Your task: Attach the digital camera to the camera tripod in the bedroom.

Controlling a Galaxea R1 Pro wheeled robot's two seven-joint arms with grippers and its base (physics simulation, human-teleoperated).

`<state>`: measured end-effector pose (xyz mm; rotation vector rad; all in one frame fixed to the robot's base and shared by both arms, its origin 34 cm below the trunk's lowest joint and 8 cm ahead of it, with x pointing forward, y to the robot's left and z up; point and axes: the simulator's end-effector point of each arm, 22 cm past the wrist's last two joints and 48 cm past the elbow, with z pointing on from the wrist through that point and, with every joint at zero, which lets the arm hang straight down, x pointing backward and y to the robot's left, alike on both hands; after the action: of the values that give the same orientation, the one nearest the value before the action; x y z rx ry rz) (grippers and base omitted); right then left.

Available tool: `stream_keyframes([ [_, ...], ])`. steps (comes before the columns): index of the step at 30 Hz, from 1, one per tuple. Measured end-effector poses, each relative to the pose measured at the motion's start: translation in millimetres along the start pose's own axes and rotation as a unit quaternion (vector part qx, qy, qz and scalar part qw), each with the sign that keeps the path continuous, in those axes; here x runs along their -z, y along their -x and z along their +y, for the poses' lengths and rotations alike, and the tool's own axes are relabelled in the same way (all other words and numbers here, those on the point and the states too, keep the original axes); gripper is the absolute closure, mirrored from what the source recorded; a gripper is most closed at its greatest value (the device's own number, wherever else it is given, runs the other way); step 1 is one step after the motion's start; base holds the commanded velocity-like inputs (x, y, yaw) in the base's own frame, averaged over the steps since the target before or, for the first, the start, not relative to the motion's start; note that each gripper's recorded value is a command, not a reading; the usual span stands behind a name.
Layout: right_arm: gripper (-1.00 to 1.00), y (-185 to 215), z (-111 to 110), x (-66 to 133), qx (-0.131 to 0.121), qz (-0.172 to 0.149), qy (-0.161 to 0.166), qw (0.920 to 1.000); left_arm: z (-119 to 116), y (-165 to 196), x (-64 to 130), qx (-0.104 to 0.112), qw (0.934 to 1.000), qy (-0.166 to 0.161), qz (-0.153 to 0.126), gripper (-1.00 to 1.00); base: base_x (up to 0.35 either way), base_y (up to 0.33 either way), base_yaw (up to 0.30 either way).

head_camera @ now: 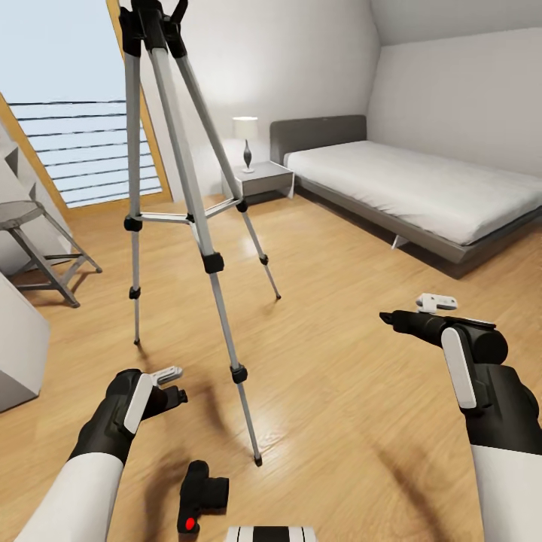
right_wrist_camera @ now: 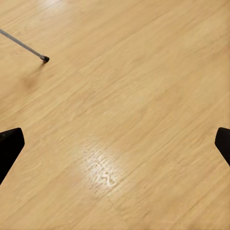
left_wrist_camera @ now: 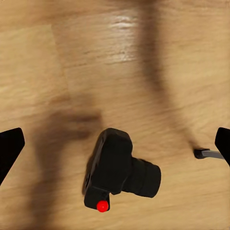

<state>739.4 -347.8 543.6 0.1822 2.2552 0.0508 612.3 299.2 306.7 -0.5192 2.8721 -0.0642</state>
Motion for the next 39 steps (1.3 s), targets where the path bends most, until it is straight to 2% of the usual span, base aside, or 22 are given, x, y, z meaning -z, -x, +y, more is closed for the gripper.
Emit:
stream_keyframes([
  [8,-1.00,-0.3,0.3,-0.1,0.000,0.001,0.000,1.0000,0.4,-0.6,-0.4,-0.001,1.0000,0.001,0.001,-1.00,-0.039,0.000,-0.008],
  [21,-1.00,-0.5,0.3,-0.2,0.000,0.001,0.000,1.0000,0.3,-1.9,-1.1,-0.002,1.0000,0.002,0.002,-1.00,-0.182,0.000,-0.002],
  [39,-1.00,-1.0,-0.1,-0.6,0.000,0.001,0.000,1.0000,0.3,-1.7,-0.8,-0.003,1.0000,0.004,0.002,-1.00,-0.015,0.000,0.000],
])
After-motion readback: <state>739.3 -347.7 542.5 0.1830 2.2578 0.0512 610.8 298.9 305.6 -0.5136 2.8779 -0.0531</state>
